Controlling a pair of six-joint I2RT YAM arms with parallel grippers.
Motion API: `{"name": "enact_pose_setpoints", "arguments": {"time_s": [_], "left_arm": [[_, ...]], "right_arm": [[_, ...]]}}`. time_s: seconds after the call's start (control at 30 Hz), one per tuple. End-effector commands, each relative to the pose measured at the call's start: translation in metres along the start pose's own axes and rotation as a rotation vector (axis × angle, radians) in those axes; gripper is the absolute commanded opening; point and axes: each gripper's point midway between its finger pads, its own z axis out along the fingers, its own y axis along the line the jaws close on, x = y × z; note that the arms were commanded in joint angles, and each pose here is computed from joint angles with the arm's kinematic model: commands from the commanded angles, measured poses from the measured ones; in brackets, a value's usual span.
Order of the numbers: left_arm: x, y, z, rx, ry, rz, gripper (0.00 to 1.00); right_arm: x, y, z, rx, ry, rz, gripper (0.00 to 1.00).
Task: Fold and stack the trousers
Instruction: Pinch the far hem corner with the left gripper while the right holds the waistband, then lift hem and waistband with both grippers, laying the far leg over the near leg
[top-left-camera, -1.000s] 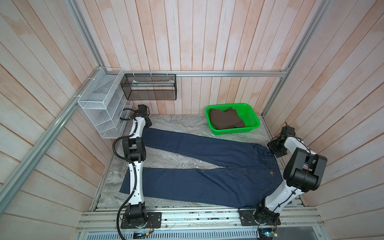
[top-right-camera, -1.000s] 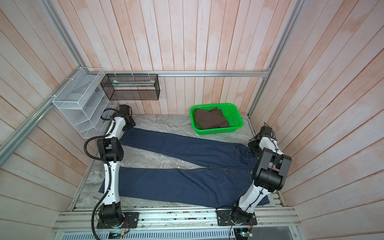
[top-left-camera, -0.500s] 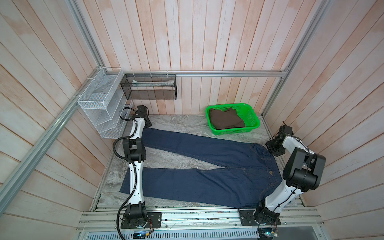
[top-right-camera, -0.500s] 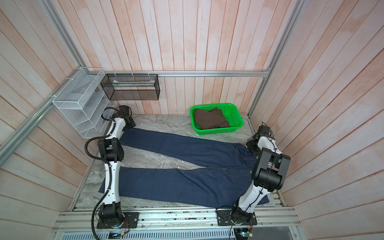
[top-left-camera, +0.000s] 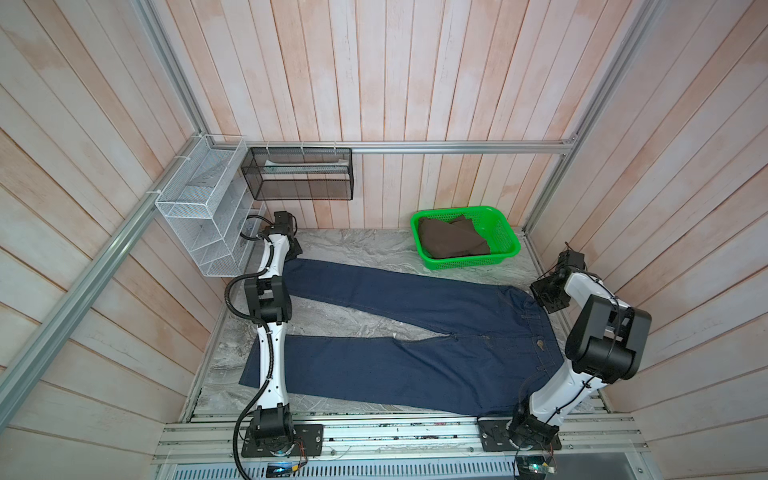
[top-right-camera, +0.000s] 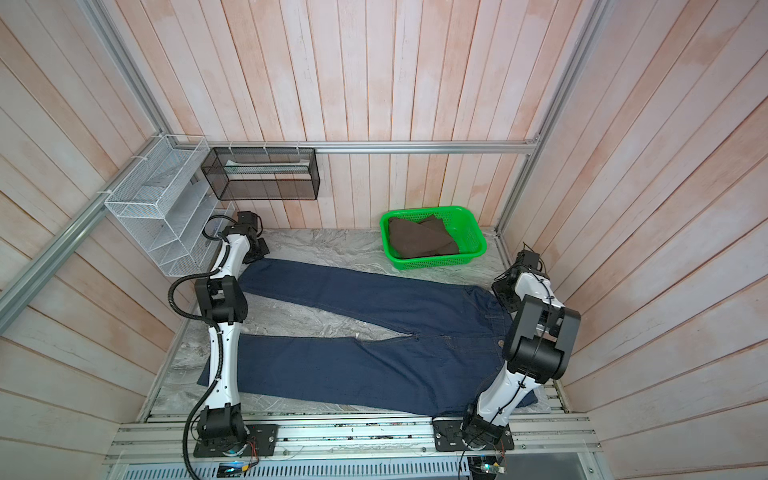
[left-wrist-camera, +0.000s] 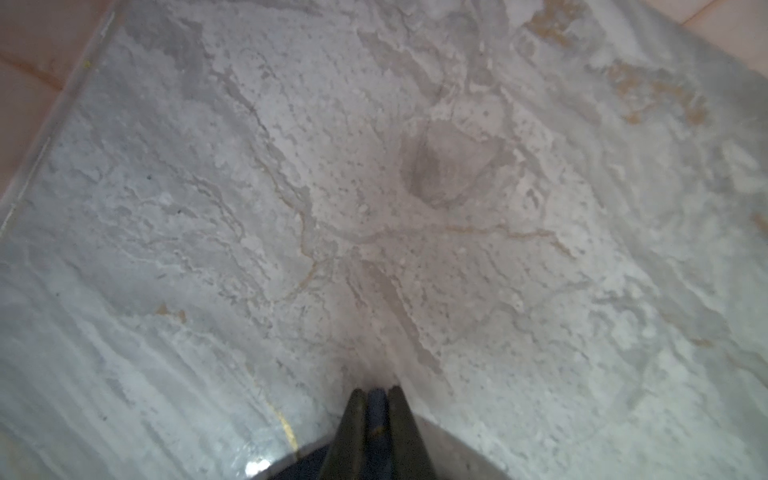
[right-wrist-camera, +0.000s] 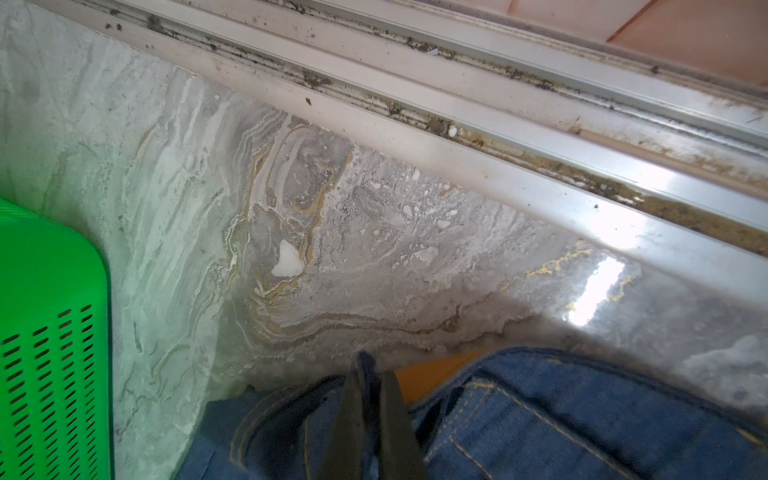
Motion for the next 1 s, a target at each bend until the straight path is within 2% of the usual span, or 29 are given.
{"name": "enact_pose_setpoints", "arguments": {"time_s": [0.0, 0.27, 0.4, 0.5, 0.7, 0.87, 0.97], "left_arm": [[0.032, 0.006, 0.003, -0.033, 0.115, -0.011, 0.02], [-0.045, -0.009, -0.078, 0.065, -0.152, -0.087, 0.0], [-0.063, -0.008, -0.107, 0.105, -0.213, -0.11, 0.0], [-0.061, -0.003, -0.122, 0.113, -0.22, -0.118, 0.0], [-0.036, 0.011, -0.146, 0.133, -0.238, -0.119, 0.0], [-0.013, 0.036, -0.172, 0.147, -0.28, -0.164, 0.0], [-0.01, 0.047, -0.189, 0.18, -0.324, -0.192, 0.0]], "right_arm": [[-0.002, 0.014, -0.011, -0.046, -0.011, 0.0, 0.0], [-0.027, 0.052, -0.013, -0.124, -0.022, 0.031, 0.0], [-0.039, 0.072, -0.015, -0.167, -0.019, 0.029, 0.0], [-0.04, 0.077, -0.018, -0.182, -0.019, 0.024, 0.0], [-0.04, 0.068, -0.022, -0.202, -0.022, 0.023, 0.0], [-0.041, 0.061, -0.03, -0.259, -0.031, 0.025, 0.0], [-0.048, 0.062, -0.038, -0.322, -0.049, 0.022, 0.0]]}}
